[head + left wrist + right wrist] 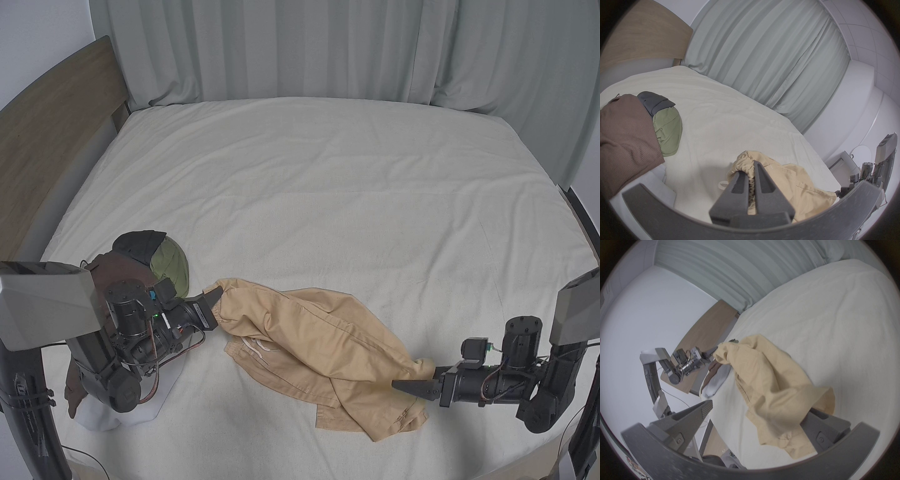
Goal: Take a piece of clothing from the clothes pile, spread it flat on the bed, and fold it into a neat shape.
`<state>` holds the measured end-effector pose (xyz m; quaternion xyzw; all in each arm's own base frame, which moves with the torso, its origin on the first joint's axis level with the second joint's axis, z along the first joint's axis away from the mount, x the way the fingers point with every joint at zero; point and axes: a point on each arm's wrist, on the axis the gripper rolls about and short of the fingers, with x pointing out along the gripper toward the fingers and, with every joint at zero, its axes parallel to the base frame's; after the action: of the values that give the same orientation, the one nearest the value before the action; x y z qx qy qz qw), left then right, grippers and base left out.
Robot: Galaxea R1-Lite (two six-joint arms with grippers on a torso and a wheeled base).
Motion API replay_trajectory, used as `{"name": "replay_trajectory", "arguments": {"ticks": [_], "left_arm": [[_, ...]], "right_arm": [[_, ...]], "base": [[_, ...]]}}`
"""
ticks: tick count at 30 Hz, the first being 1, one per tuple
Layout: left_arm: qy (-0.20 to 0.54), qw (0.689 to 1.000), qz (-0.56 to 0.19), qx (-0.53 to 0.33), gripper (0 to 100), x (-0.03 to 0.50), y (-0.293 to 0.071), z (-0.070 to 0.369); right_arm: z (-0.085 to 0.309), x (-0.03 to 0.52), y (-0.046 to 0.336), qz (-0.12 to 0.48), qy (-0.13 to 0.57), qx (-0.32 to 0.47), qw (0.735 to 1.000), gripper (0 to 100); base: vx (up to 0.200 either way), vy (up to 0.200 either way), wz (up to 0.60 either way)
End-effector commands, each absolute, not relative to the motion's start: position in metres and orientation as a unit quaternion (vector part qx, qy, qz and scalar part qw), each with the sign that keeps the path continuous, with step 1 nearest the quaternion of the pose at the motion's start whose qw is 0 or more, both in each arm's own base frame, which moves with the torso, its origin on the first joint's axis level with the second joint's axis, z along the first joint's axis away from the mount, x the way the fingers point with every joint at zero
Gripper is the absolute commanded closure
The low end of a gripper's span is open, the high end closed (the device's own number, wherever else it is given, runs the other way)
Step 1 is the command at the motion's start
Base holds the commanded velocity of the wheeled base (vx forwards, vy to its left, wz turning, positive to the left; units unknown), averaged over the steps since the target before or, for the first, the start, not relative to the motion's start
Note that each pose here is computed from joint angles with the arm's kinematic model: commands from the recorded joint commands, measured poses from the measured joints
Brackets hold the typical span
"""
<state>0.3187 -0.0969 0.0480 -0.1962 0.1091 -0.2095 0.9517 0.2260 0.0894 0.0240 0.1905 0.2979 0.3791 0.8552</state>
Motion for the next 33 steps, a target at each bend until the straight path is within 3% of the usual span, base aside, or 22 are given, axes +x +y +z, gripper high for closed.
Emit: {"name": "replay_trajectory", "arguments": {"ticks": [1, 10, 11, 19, 33], "left_arm": [[0.108, 0.952, -0.208, -0.197, 100, 0.320, -0.096, 0.047], [0.109, 0.952, -0.209, -0.197, 100, 0.319, -0.097, 0.047], [0.109, 0.952, -0.209, -0.197, 100, 0.319, -0.097, 0.047], [0.110, 0.953, -0.202, -0.197, 100, 0.323, -0.093, 0.044], [0.053, 0.961, -0.169, -0.212, 100, 0.315, -0.052, 0.085]], "right_arm": [[0.007, 0.216, 0.087, 0.374, 0.337, 0.182, 0.845, 0], [0.004, 0.217, 0.088, 0.384, 0.332, 0.161, 0.846, 0], [0.005, 0.217, 0.088, 0.385, 0.330, 0.161, 0.847, 100], [0.011, 0.218, 0.088, 0.388, 0.316, 0.160, 0.851, 100], [0.063, 0.241, 0.078, 0.384, 0.185, 0.161, 0.890, 100]], "base": [[0.000, 0.000, 0.00], [0.000, 0.000, 0.00], [0.000, 0.000, 0.00], [0.000, 0.000, 0.00], [0.000, 0.000, 0.00]]}}
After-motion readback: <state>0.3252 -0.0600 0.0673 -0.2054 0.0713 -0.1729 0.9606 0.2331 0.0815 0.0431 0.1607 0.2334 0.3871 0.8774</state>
